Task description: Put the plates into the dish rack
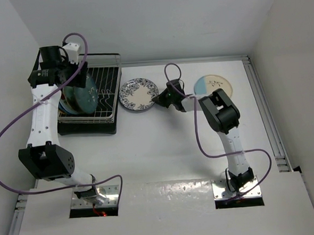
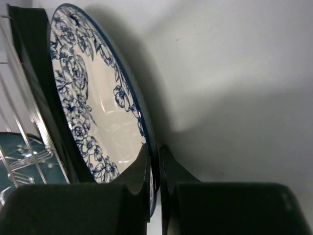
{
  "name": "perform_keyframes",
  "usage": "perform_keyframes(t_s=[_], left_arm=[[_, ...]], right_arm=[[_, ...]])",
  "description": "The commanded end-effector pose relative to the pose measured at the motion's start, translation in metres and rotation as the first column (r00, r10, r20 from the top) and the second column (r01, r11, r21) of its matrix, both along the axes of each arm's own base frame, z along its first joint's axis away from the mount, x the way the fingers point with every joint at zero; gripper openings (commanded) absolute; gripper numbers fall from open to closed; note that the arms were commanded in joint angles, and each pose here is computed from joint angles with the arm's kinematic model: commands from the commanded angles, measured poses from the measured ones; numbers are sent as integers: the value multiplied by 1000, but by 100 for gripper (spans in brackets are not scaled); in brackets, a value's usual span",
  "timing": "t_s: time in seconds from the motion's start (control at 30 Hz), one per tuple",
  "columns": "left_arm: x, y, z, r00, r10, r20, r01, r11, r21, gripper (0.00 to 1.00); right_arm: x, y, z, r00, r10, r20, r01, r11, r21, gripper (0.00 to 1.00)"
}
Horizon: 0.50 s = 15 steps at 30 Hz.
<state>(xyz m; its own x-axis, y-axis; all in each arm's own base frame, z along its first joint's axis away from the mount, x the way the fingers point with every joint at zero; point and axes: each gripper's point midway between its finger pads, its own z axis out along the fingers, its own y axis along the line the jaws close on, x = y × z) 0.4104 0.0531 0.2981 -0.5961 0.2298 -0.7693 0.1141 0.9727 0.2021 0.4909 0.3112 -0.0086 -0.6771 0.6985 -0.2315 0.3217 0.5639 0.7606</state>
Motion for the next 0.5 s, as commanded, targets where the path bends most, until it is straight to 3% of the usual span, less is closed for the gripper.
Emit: perform_keyframes(t_s=[0.0, 0.1, 0.13, 0.2, 0.23, 0.27, 0.33, 0.4, 0.47], left_arm=[[-4, -7, 19, 998, -33, 55, 35, 999, -33, 82], [-3, -25, 12, 993, -113, 40, 116, 989, -95, 82], [-4, -36, 13, 985, -162, 50, 167, 977, -131, 82], [-3, -50, 7, 975, -217, 45, 221, 960, -171, 82], [-3, -60, 6, 964, -263, 50, 268, 941, -209, 82], [-2, -71, -2, 954, -298, 36, 298, 925, -235, 82], [-3, -94, -4, 927, -372, 40, 368, 888, -275, 82], [-4, -110, -11, 907, -420, 26, 409, 865, -290, 84], [-9, -139, -13, 865, -500, 33, 482, 812, -329, 91]], right_arm=[[-37, -14, -47, 985, -54, -165, 53, 999, -10, 0], [-22, -10, 18, 996, -1, 93, -16, 982, 188, 0], [-28, -18, 20, 994, -3, 107, -19, 979, 202, 0], [-28, -27, 72, 966, 5, 258, -80, 957, 279, 0], [-44, -35, 65, 970, 8, 244, -78, 957, 278, 0], [-47, -32, 111, 928, 21, 372, -152, 933, 325, 0], [-62, -46, 115, 922, 26, 385, -169, 924, 343, 0], [-69, -52, 159, 863, 20, 505, -237, 899, 369, 0], [-80, -59, 169, 850, 22, 527, -256, 890, 377, 0]])
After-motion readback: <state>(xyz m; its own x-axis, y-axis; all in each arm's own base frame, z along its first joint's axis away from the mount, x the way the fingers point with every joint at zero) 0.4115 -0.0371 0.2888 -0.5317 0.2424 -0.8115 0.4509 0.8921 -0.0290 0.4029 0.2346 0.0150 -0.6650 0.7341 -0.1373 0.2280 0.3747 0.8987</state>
